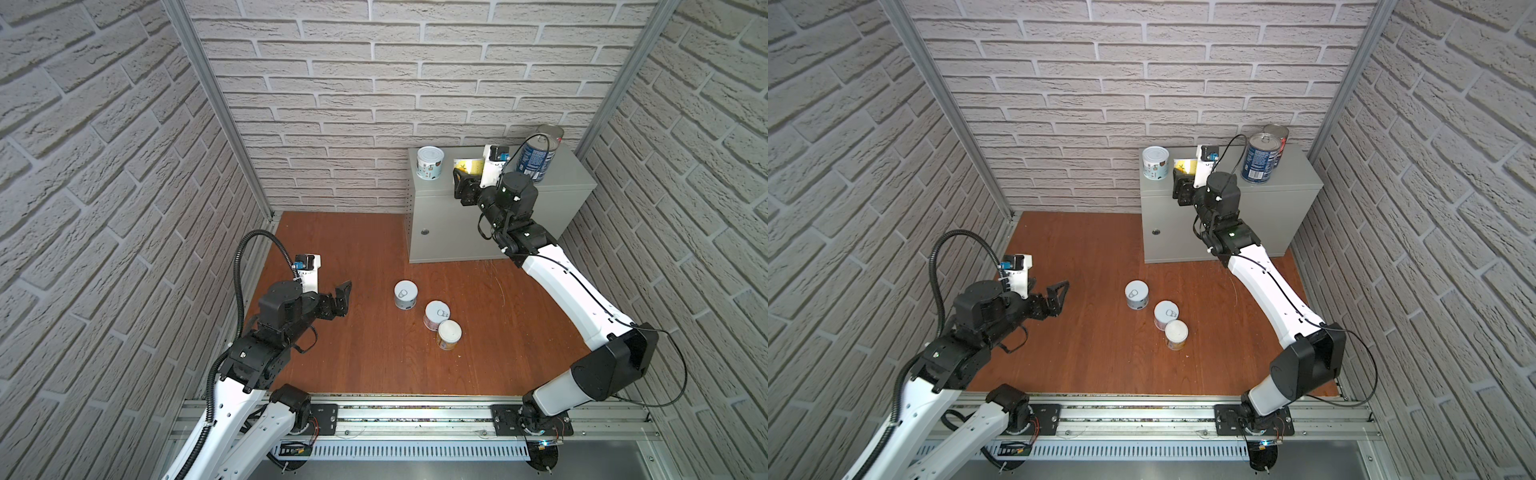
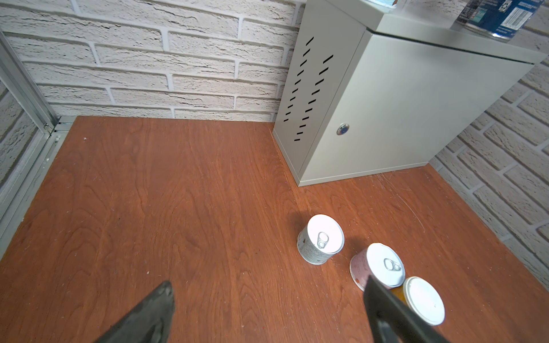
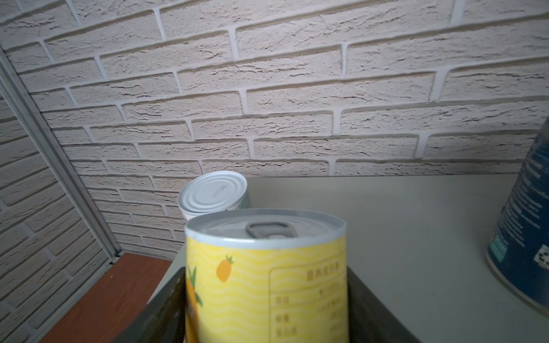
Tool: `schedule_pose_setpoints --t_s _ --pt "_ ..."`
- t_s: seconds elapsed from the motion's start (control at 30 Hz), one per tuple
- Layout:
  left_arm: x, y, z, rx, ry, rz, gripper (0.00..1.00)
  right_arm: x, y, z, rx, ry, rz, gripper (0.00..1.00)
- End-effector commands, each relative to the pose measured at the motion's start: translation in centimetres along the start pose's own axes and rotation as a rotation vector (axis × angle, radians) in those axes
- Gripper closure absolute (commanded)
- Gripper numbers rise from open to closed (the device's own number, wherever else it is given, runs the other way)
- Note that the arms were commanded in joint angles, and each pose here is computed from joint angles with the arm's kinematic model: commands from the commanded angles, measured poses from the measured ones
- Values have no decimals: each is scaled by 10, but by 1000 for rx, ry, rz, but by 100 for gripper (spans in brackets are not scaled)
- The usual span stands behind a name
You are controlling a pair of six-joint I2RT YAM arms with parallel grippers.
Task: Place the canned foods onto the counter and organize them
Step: 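Carry the yellow can up over the cabinet top with the right gripper, then lower the yellow can onto the cabinet top and open the right gripper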
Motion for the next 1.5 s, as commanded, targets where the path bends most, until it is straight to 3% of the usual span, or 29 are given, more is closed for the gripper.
schedule_pose_setpoints --t_s 0.0,0.4,0.7,1.23,1.47 --pt "-4 2 -4 -14 -16 -13 2 0 -13 -62 -6 -219 70 38" --pt "-8 13 -3 -31 1 -77 2 -56 -64 -30 69 -200 369 38" --pt "-14 17 -1 -35 20 -106 2 -83 -97 -7 102 -192 503 38" --pt "-30 16 -6 -9 25 -105 2 -81 -168 6 6 -149 564 37" --pt "-30 14 -8 -3 24 -96 2 -91 -193 22 -76 -98 509 36"
Point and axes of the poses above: each gripper's point midway between its finger pads, its own x axis back along the fingers, its own y axis along the line the jaws close on, z = x × y, the point moved 1 cm from there along x, back along the fingers, and after that the axes turned 2 degrees about -x, right-handed, at the moved point
